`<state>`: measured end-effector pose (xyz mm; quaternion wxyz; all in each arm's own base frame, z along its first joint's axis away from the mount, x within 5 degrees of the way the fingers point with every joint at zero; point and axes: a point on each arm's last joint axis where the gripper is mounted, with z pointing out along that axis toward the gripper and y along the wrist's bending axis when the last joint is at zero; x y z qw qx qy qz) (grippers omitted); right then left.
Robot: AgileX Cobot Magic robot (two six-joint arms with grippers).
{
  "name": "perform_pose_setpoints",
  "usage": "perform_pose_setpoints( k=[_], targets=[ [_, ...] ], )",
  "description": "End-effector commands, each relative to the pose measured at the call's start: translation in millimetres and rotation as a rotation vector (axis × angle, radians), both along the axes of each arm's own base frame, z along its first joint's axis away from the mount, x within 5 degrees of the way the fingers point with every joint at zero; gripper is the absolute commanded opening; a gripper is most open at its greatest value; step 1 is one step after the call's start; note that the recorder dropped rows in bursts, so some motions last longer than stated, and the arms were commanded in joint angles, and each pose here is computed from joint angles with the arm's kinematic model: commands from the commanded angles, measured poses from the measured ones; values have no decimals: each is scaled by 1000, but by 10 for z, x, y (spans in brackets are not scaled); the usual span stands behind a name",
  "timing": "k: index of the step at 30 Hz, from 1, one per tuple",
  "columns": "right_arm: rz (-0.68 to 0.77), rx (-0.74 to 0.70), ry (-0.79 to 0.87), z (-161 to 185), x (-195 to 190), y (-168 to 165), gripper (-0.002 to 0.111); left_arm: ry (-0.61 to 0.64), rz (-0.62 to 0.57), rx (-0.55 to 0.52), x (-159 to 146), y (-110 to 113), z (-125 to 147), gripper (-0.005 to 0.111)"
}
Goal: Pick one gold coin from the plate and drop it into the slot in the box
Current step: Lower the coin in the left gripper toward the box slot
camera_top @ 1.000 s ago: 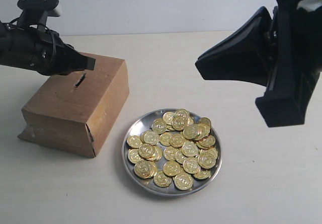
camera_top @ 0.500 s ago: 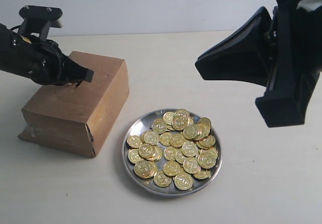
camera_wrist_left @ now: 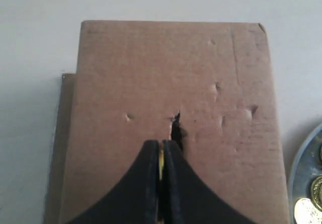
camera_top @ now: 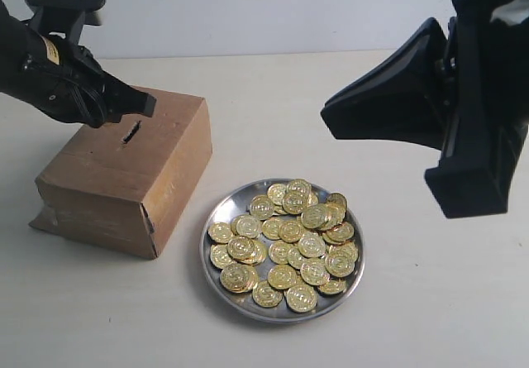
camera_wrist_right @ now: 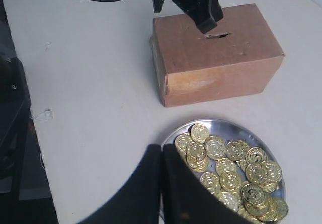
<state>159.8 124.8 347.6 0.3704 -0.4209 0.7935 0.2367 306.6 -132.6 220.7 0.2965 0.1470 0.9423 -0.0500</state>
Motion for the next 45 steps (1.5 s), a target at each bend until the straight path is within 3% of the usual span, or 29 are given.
perform_pose_setpoints(
  k=[1,38,45],
  targets=[
    [-3,25,8,16,-22,6,0,-3,-4,-6,-27,-60,32,0],
    [-2,25,7,17,-23,7,0,0,-77,37,65,-169,-202,0],
    [-2,25,7,17,-23,7,0,-2,-77,36,67,-170,-201,17]
  ],
)
